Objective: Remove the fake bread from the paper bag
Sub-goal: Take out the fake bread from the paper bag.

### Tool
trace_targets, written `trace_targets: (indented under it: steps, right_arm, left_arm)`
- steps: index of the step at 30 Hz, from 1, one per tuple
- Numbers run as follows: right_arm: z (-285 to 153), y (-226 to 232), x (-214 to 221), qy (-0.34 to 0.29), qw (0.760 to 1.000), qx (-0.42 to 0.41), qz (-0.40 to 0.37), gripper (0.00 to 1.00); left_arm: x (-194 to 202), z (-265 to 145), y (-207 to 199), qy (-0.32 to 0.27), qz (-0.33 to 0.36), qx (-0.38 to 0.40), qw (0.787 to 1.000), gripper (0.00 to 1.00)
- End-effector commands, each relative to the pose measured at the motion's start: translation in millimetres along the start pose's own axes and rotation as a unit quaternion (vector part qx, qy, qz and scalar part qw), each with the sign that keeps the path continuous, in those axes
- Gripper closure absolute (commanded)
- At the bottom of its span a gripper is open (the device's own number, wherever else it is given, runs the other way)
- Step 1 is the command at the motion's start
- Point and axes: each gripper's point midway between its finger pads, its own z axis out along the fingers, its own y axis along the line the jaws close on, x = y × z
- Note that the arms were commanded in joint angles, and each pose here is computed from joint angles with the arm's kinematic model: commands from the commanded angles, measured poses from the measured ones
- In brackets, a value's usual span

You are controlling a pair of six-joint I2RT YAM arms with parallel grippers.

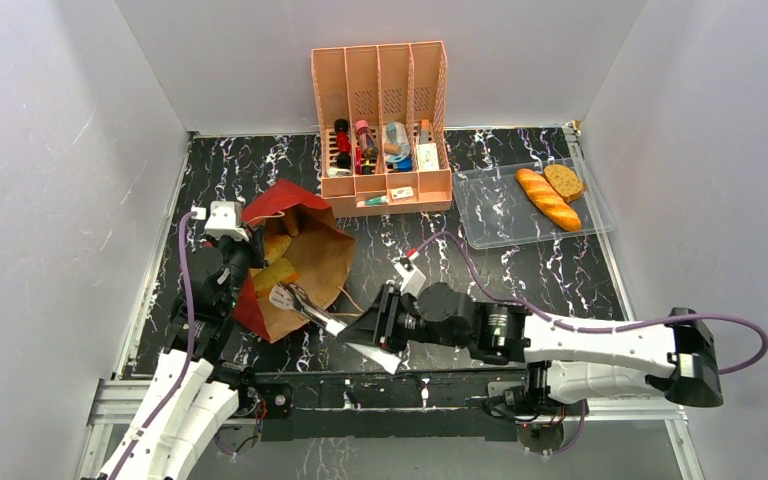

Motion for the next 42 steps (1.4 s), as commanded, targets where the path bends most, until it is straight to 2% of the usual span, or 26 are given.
trace_targets:
  steps: [1, 11, 24, 42]
  right_arm:
    - [4.8, 25.7, -12.0, -0.047, 0.996, -0.06, 0.054, 0.7]
    - [35.1, 2.6, -10.7, -0.058, 0.991, -0.035, 0.115, 0.69]
    - [68.1, -50.7, 0.2, -0.059, 0.978, 0.024, 0.199, 0.67]
    - [108.4, -61.1, 2.6, -0.061, 0.963, 0.039, 0.261, 0.62]
  left_arm:
    - [-21.9, -7.7, -6.1, -0.038, -0.006, 0.016, 0.999, 1.0]
    - [-16.3, -13.6, -9.4, -0.04, -0.024, 0.026, 0.999, 1.0]
    - [-4.0, -13.9, -12.2, -0.031, -0.039, 0.035, 0.998, 1.0]
    - [-2.1, -16.2, -16.3, -0.033, -0.05, 0.046, 0.997, 1.0]
